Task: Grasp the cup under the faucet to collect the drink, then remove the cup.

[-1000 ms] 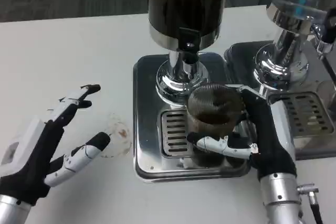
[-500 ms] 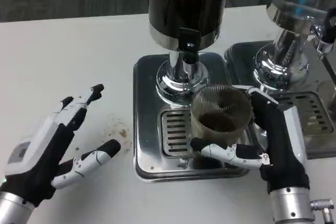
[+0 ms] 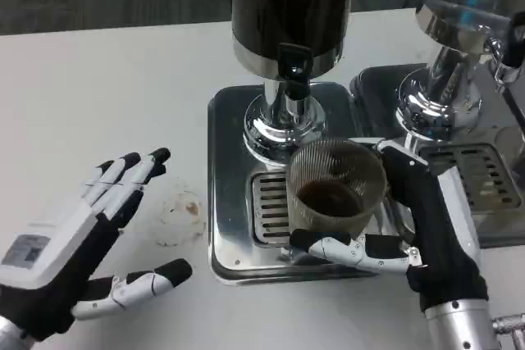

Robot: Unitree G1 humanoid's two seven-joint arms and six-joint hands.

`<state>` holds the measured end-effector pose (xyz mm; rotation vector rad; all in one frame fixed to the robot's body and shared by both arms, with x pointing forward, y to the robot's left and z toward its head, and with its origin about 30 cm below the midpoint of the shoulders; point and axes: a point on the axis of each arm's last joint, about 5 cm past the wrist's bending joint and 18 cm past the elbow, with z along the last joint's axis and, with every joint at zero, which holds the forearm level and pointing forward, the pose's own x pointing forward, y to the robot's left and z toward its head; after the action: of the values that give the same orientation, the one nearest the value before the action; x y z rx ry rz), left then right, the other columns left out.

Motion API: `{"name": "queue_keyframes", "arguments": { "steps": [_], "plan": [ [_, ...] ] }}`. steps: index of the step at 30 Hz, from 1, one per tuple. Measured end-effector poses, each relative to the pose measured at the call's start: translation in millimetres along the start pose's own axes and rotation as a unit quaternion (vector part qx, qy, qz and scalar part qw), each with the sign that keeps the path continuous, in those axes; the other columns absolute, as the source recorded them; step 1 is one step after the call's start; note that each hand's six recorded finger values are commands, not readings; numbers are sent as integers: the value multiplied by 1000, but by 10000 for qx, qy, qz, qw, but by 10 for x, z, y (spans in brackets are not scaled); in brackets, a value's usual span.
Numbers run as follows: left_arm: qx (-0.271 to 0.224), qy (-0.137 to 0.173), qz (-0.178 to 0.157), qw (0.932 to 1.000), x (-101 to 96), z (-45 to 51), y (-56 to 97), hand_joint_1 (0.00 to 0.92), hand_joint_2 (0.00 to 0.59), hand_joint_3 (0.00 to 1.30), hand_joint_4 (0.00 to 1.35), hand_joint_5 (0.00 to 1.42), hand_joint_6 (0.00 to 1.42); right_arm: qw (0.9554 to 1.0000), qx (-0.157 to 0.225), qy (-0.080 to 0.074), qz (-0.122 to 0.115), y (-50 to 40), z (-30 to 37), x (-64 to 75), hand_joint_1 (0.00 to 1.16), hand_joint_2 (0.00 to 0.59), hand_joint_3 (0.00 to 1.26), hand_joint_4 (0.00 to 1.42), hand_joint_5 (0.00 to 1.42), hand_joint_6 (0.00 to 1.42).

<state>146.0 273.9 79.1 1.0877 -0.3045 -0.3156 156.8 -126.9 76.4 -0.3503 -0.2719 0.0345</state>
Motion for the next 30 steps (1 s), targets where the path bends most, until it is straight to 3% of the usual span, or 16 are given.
{"name": "queue_keyframes", "arguments": {
  "steps": [8, 14, 20, 25, 30],
  "plan": [
    [194, 51, 10, 9998, -200, 55, 10, 0, 154, 0, 0, 0, 0, 9995, 99, -64, 285, -33, 82, -103, 1014, 57, 759, 824, 852, 855],
    [336, 203, 170, 9991, -398, 155, -2, 0, 156, 0, 0, 0, 0, 9977, 137, -224, 629, -135, 164, -165, 1014, 57, 759, 824, 852, 861],
    [296, 530, 108, 9981, -557, 246, -96, 0, 157, 0, 0, 0, 0, 9962, 59, -188, 852, -180, 173, -236, 1014, 57, 767, 839, 866, 883],
    [239, 595, 179, 9978, -615, 350, -163, 0, 158, 0, 0, 0, 0, 9935, -21, -319, 1088, -206, 233, -274, 1014, 57, 768, 842, 869, 885],
    [224, 649, 142, 9975, -651, 380, -182, 0, 158, 0, 0, 0, 0, 9916, -3, -318, 1255, -206, 256, -311, 1014, 57, 768, 842, 870, 887]
  ]
}}
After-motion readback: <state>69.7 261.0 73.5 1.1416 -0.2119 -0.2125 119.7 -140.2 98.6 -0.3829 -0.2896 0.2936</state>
